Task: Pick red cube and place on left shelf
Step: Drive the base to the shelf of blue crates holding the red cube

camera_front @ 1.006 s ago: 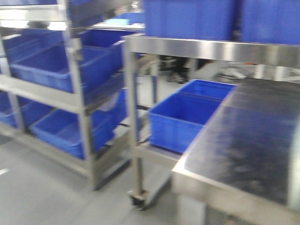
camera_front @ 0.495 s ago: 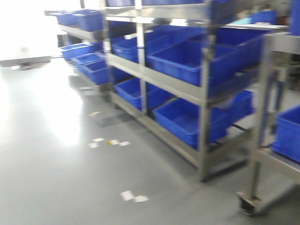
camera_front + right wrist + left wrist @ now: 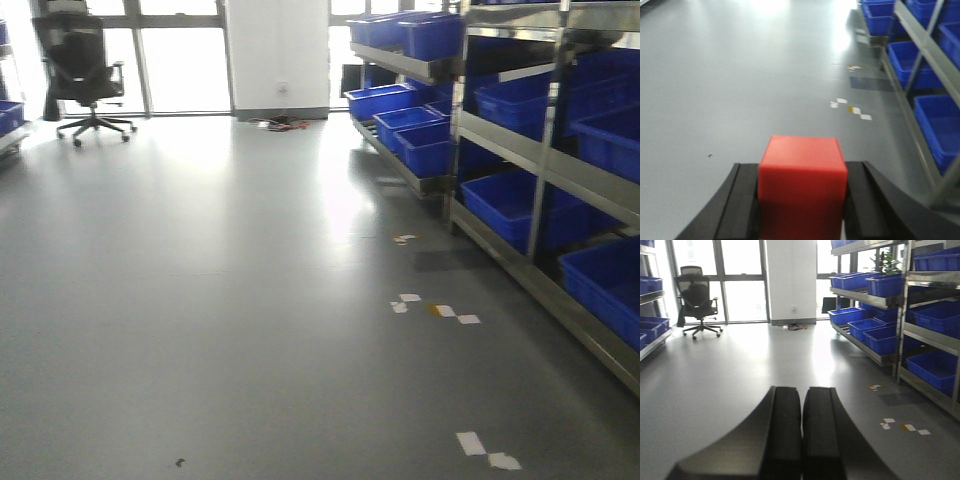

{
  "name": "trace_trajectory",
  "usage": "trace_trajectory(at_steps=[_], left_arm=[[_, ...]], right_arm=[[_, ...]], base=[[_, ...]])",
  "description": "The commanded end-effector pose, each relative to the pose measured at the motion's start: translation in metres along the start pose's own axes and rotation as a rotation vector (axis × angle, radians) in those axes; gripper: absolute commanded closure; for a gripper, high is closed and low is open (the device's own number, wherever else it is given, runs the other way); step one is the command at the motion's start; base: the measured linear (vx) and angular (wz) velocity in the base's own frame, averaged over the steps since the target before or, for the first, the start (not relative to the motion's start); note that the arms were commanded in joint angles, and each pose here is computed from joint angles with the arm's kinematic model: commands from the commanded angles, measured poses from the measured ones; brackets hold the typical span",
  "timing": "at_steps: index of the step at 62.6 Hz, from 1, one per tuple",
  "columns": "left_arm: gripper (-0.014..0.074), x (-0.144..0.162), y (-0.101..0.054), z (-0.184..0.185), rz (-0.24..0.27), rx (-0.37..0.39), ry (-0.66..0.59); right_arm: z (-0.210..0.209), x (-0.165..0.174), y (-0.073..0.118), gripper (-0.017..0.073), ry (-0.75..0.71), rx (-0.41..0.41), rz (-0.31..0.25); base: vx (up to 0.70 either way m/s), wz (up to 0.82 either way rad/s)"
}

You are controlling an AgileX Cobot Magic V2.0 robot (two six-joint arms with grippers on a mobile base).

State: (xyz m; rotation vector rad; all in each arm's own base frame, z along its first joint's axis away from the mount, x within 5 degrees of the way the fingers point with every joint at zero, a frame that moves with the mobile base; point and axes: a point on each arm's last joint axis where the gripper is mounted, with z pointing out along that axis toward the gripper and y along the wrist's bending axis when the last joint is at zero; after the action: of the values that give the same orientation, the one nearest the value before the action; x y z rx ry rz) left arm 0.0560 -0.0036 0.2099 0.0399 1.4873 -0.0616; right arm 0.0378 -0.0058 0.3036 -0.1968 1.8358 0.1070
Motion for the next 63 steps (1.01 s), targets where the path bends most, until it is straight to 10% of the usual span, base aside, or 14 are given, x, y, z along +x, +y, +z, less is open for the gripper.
trace_trajectory(at_steps=[1,63], left_arm=[[0.0503,-0.0003,0.0002,-0.0007,-0.01,0.0,-0.073],[0.0503,-0.0003,0.0002,-0.0007,-0.01,0.0,-0.073]], right_arm=[[-0.0026,-0.0142,-0.0003,0.0368,-0.091,0.002,-0.031],[-0.0026,-0.014,-0.0004,0.0368,-0.089,0.002,-0.031]], base=[[0.2,0.65],[0.46,0.25]])
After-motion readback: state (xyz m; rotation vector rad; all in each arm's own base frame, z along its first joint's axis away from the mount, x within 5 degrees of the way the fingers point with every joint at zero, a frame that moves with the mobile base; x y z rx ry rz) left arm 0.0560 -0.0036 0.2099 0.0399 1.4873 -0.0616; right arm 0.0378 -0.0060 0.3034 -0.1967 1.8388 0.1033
